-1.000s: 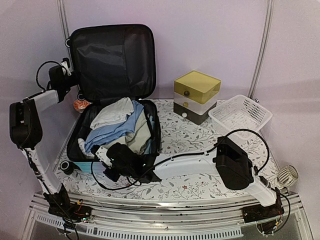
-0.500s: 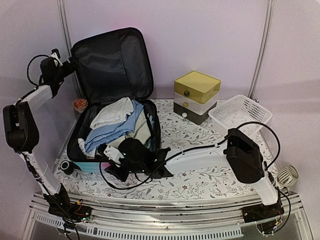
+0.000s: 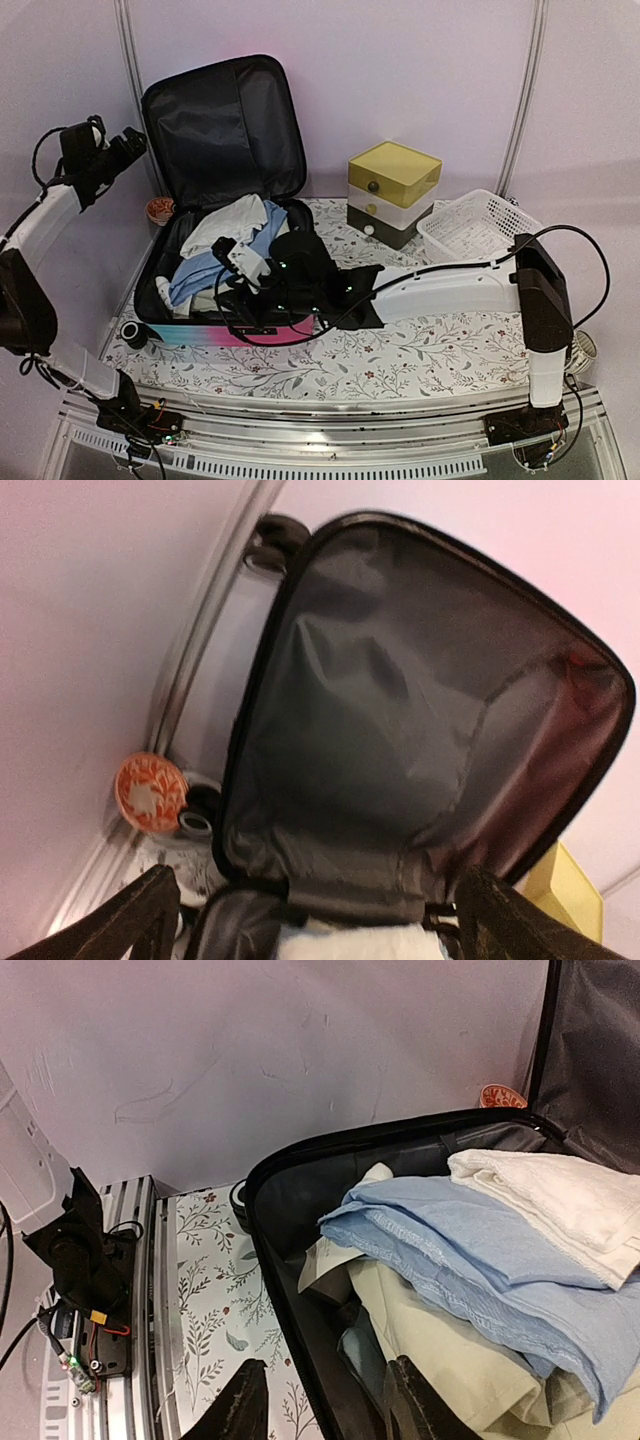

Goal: Open, take out, and arrange the luggage
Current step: Adjust the opened luggage at the center of the board.

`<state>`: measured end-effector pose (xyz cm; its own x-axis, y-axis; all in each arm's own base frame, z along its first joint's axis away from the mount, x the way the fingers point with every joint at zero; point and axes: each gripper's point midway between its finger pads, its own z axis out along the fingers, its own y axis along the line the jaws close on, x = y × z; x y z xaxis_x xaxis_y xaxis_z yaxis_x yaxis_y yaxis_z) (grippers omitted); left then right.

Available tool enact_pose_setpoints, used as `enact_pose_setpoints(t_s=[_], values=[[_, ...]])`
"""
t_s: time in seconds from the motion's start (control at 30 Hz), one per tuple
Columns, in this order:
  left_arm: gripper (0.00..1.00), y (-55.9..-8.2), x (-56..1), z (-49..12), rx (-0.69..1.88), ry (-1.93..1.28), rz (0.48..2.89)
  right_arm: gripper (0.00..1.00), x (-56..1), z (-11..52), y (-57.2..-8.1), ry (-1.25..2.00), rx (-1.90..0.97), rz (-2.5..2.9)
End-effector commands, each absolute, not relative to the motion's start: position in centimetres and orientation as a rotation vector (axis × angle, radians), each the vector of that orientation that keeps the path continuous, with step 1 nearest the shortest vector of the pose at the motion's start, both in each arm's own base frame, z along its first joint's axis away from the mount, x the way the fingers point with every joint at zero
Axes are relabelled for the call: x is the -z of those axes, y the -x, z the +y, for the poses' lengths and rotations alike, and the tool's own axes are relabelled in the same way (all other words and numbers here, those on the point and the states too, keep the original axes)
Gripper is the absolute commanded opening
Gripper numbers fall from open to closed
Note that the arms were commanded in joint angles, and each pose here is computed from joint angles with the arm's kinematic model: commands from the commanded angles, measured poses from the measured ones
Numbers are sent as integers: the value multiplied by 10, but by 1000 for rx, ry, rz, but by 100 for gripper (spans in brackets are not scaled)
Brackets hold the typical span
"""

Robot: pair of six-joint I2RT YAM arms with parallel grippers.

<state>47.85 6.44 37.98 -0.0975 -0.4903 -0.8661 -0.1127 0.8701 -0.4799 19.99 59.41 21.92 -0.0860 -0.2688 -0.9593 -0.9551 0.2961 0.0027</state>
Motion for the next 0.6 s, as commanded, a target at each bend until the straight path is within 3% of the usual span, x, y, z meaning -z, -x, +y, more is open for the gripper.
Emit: enact_pose_setpoints(t_s=[0.0, 0.27, 0.37, 0.4, 0.57], values=[[98, -434, -350, 7, 466, 427, 1819, 43, -243, 573, -193, 1107, -900, 1566], [98, -367, -318, -60, 537, 272, 1955, 46, -238, 520, -197, 973, -861, 1693], [98, -353, -289, -81, 550, 158, 2044, 95, -228, 499, -211, 838, -783, 1815], [98, -349, -276, -92, 594, 90, 2093, 99, -226, 494, -213, 806, -769, 1853], [98, -334, -208, -120, 789, 45, 2436, 99, -213, 472, -222, 753, -647, 1916]])
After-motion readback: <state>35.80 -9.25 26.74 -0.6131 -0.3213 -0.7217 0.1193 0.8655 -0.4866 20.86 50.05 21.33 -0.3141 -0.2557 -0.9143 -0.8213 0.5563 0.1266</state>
